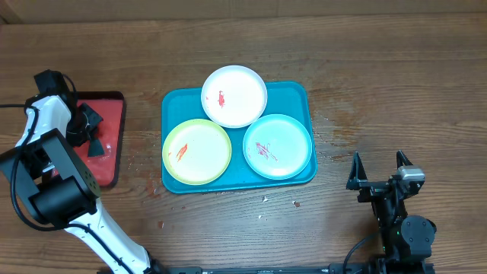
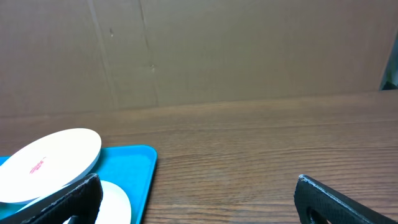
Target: Clean dirty plates on tray and stack at the side
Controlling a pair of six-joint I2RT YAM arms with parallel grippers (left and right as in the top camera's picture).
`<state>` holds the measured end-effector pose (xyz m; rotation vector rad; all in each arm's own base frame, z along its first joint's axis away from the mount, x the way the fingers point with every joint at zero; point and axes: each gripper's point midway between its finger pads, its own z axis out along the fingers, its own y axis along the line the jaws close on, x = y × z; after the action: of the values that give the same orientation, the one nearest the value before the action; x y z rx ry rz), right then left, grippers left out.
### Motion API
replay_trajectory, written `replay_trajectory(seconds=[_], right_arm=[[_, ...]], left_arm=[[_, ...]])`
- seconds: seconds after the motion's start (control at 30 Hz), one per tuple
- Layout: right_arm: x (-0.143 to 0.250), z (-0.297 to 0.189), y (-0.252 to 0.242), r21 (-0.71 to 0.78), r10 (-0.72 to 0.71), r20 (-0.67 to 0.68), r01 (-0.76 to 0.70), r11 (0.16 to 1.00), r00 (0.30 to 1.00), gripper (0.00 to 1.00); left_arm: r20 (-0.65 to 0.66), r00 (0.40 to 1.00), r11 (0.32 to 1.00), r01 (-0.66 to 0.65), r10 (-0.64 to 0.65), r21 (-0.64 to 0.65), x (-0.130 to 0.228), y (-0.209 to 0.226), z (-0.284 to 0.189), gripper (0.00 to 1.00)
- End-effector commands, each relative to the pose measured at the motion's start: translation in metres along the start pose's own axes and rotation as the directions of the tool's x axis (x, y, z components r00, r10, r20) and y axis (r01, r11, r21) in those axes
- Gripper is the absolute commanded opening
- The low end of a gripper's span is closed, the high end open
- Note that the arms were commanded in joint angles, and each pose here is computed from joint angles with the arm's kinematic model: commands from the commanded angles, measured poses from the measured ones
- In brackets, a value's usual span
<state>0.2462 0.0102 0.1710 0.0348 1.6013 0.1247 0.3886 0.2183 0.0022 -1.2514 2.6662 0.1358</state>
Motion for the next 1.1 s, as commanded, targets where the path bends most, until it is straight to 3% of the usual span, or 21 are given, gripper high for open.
replay_trajectory(seconds=[0.0, 0.03, 0.27, 0.37, 0.53, 0.57, 0.77, 1.07], right_arm=[[0.001, 0.000, 0.000, 0.002, 0.006, 0.005, -0.006, 1.000, 1.000, 1.00], [0.001, 0.000, 0.000, 0.002, 0.006, 0.005, -0.006, 1.000, 1.000, 1.00], [0.001, 0.000, 0.000, 0.002, 0.006, 0.006, -0.006, 1.000, 1.000, 1.00], [0.001, 0.000, 0.000, 0.002, 0.006, 0.006, -0.006, 1.000, 1.000, 1.00], [0.001, 0.000, 0.000, 0.002, 0.006, 0.005, -0.006, 1.000, 1.000, 1.00], [0.001, 0.000, 0.000, 0.002, 0.006, 0.005, -0.006, 1.000, 1.000, 1.00], [0.001, 0.000, 0.000, 0.003, 0.006, 0.005, -0.006, 1.000, 1.000, 1.00], [0.001, 0.000, 0.000, 0.003, 0.006, 0.005, -0.006, 1.000, 1.000, 1.00]], left_arm=[[-0.120, 0.993, 0.998, -0.027, 0.021, -0.053, 0.032, 0.012, 0.019, 0.82], [-0.143, 0.990, 0.998, -0.031, 0.022, -0.061, 0.037, 0.014, 0.018, 1.00], [-0.302, 0.953, 0.992, -0.058, 0.022, -0.112, 0.076, 0.029, 0.008, 1.00], [-0.326, 0.945, 0.991, -0.063, 0.021, -0.120, 0.081, 0.032, 0.006, 0.78], [-0.323, 0.946, 0.991, -0.062, 0.021, -0.119, 0.081, 0.031, 0.006, 0.09], [-0.323, 0.946, 0.991, -0.062, 0.021, -0.119, 0.081, 0.031, 0.006, 0.04], [-0.316, 0.948, 0.991, -0.061, 0.021, -0.118, 0.078, 0.031, 0.006, 0.04], [-0.251, 0.968, 0.994, -0.046, 0.019, -0.103, 0.042, 0.021, -0.026, 0.04]])
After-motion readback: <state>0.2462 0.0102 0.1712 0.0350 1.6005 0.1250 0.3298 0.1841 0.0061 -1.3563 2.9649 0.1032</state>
